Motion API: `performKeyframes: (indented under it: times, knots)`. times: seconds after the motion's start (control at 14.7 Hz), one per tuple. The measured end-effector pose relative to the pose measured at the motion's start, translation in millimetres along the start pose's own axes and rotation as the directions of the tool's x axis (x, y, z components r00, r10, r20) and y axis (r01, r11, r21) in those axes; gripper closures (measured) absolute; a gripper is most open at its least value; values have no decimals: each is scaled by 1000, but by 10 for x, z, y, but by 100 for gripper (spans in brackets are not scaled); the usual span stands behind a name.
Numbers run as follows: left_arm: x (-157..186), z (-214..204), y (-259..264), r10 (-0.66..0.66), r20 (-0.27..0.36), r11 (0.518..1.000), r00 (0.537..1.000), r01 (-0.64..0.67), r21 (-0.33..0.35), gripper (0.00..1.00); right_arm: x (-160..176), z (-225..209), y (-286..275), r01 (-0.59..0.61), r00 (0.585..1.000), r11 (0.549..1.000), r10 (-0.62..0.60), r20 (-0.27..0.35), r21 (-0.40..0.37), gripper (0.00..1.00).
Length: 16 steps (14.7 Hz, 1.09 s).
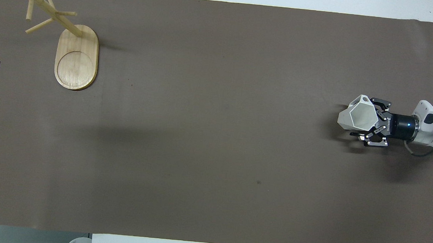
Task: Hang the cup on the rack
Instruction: 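Lift the white mug with the right gripper off the table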
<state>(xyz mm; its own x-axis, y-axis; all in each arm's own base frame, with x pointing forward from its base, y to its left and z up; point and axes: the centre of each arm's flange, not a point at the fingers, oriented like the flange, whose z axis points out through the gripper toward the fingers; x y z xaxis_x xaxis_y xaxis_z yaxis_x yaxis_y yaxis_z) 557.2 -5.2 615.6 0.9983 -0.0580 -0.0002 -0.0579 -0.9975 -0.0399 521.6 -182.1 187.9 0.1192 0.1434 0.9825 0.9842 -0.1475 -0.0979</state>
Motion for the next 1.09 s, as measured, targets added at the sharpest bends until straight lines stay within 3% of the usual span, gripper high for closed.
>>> performKeyframes:
  times: [0.48, 0.61, 0.82, 0.95, 1.09]
  knots:
    - [21, -22, 14, 3, -21, 1000, 1000, -3, 1, 0, -26, 72, -48, 19, 1000, 1000, -19, -5, 9, 3]
    - [21, -23, 43, 8, -21, 1000, 1000, -8, 1, 0, -19, 76, -45, 21, 1000, 1000, -21, -4, 9, 19]
    - [24, -26, 114, 4, -21, 1000, 1000, -4, 0, 0, 28, 199, -11, 30, 1000, 999, -30, -1, 32, 21]
    - [26, -29, 174, -8, -22, 1000, 1000, 8, 0, 0, 173, 370, 59, 44, 999, 997, -44, 4, 59, 21]
    - [30, -33, 185, -12, -27, 1000, 1000, 12, 0, 0, 527, 647, 168, 21, 1000, 997, -22, 9, 79, 21]
